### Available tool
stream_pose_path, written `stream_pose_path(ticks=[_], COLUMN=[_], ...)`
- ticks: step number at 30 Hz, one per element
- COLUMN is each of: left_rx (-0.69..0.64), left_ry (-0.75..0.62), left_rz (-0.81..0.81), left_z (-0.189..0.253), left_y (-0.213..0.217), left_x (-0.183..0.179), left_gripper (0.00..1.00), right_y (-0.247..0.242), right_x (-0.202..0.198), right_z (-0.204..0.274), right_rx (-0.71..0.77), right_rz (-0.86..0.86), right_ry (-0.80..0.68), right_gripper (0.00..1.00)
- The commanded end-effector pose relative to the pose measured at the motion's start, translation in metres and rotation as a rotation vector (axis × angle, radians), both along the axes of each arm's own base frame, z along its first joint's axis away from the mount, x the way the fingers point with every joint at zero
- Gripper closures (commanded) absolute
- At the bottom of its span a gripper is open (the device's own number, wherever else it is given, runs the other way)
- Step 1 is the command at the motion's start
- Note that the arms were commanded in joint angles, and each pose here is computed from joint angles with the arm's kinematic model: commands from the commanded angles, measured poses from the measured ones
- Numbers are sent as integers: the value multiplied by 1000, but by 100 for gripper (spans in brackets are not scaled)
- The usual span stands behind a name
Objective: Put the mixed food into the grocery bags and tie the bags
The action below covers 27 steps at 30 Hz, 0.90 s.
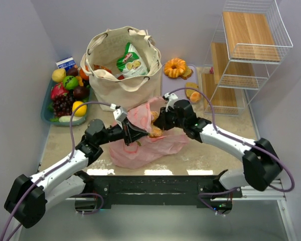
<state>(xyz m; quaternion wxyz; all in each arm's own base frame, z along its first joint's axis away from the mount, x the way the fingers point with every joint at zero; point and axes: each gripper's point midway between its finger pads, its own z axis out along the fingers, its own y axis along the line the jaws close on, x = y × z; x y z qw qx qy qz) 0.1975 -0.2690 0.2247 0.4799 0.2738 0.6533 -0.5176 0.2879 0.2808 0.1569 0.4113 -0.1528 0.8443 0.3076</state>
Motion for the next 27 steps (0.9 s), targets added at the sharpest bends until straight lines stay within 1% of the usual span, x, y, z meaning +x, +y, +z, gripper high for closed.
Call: stream_pose_path(ticks=[1,3,5,6,10,11,13,14,15,16,17,19,20,24,25,27], left_rx=[-86,-86,-80,-73,-57,-51,-34,-30,-19,-15,-7,-3,-3,14,15,16], left_ry=[-56,-50,-38,-27,7,10,23,24,34,33,34,36,36,49,48,48], left_rz=[-67,-58,-41,-37,8,22,50,63,79,100,114,131,133,147,146,148], left_z=[17,12,7,2,-7,-8,-10,-10,-11,-10,-11,-10,-9,-12,-12,-12], left_y=[-3,-2,-1,0,3,4,6,8,10,11,13,15,16,18,18,19], left_x=[-11,-10,-6,-6,1,4,8,10,12,16,19,21,21,22,22,22], left_gripper=[100,100,100,100,100,100,100,100,100,100,100,100,100,100,100,100], right_y=[43,54,64,69,75,72,63,56,49,45,33,23,12,-11,-16,-28], right_x=[0,0,1,-5,-5,-6,-2,-4,-3,-3,-3,-5,-6,-6,-4,2], right_z=[4,-11,-15,-14,-10,-12,-8,-15,-11,-12,-21,-17,-24,-21,-21,-29], right_rx=[90,108,150,181,206,190,149,110,86,64,10,-20,-64,-126,-140,-196], right_rz=[200,239,270,303,326,318,282,265,246,226,178,147,112,18,-4,-63], right_ry=[-7,20,24,44,29,34,2,25,9,17,42,37,58,56,53,54], right_gripper=[98,98,95,93,57,35,23,19,18,17,16,16,16,16,14,13])
